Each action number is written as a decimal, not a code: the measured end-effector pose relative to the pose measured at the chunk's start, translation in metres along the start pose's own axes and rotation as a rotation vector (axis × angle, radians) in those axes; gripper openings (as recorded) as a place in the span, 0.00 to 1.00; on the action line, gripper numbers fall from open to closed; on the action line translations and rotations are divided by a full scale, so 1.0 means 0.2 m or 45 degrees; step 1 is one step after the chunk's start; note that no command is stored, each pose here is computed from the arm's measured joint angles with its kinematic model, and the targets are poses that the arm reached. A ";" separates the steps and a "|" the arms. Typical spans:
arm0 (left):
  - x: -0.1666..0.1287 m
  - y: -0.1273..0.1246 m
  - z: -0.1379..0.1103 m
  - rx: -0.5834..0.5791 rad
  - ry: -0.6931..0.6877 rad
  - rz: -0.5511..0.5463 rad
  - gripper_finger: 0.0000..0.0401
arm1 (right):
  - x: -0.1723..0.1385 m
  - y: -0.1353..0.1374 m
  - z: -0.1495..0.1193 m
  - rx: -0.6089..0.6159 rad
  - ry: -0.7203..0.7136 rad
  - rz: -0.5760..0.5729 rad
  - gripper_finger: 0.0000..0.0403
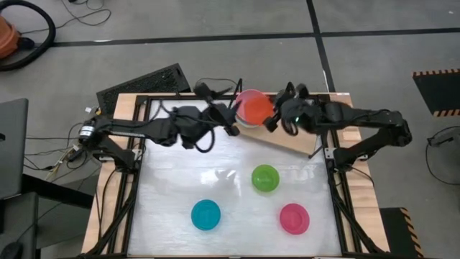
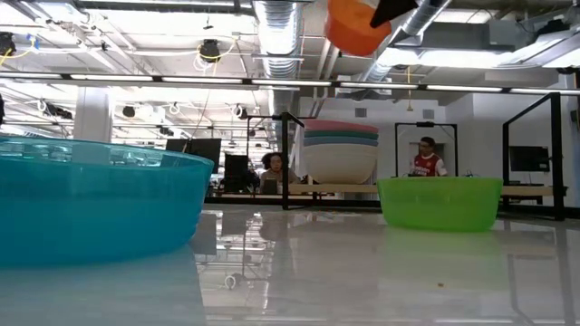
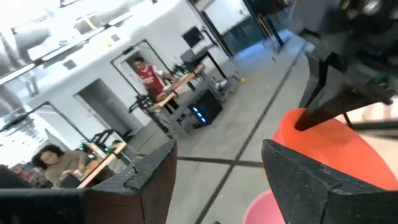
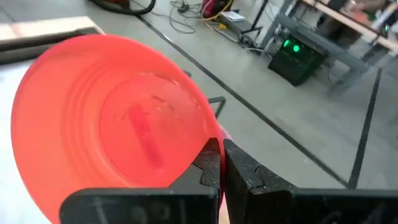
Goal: Place and stack bowls onto a shelf
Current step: Put the orange bowl on the shelf
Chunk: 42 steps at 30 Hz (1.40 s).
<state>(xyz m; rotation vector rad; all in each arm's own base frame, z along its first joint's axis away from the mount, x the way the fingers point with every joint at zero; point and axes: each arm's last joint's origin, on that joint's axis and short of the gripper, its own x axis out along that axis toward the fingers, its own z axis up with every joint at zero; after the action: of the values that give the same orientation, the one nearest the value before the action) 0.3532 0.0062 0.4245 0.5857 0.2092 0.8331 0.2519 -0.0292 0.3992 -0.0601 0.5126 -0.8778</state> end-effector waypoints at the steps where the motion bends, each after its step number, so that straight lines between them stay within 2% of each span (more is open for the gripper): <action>1: -0.02 0.03 0.01 -0.017 -0.008 0.009 0.56 | 0.01 -0.03 0.01 0.019 0.005 0.001 0.06; 6: -0.11 0.18 0.05 -0.107 -0.024 0.023 0.56 | 0.01 -0.25 0.01 0.132 0.063 0.054 0.06; 11: -0.21 0.32 0.05 -0.224 0.000 0.008 0.55 | 0.00 -0.51 -0.06 0.207 0.220 -0.044 0.06; 16: -0.28 0.42 0.01 -0.305 0.060 -0.030 0.55 | 0.04 -0.65 -0.15 0.234 0.468 -0.092 0.06; 20: -0.32 0.45 -0.01 -0.349 0.099 -0.048 0.55 | 0.14 -0.68 -0.19 0.218 0.624 -0.044 0.06; 23: -0.32 0.45 -0.03 -0.365 0.127 -0.060 0.55 | 0.20 -0.68 -0.25 0.237 0.655 0.039 0.06; 29: -0.33 0.43 -0.06 -0.364 0.192 -0.090 0.55 | 0.29 -0.67 -0.47 0.374 0.641 0.138 0.06; 34: -0.33 0.42 -0.07 -0.376 0.217 -0.104 0.55 | 0.37 -0.63 -0.68 0.457 0.729 0.196 0.06; 38: -0.33 0.42 -0.07 -0.383 0.215 -0.102 0.55 | 0.45 -0.60 -0.78 0.477 0.788 0.245 0.06; 42: -0.33 0.42 -0.07 -0.383 0.215 -0.101 0.55 | 0.52 -0.59 -0.82 0.449 0.837 0.247 0.06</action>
<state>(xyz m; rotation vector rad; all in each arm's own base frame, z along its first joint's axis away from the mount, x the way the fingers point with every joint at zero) 0.2504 0.0067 0.4568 0.2234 0.2538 0.8183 0.1471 -0.1576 0.2430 0.6097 0.9478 -0.7754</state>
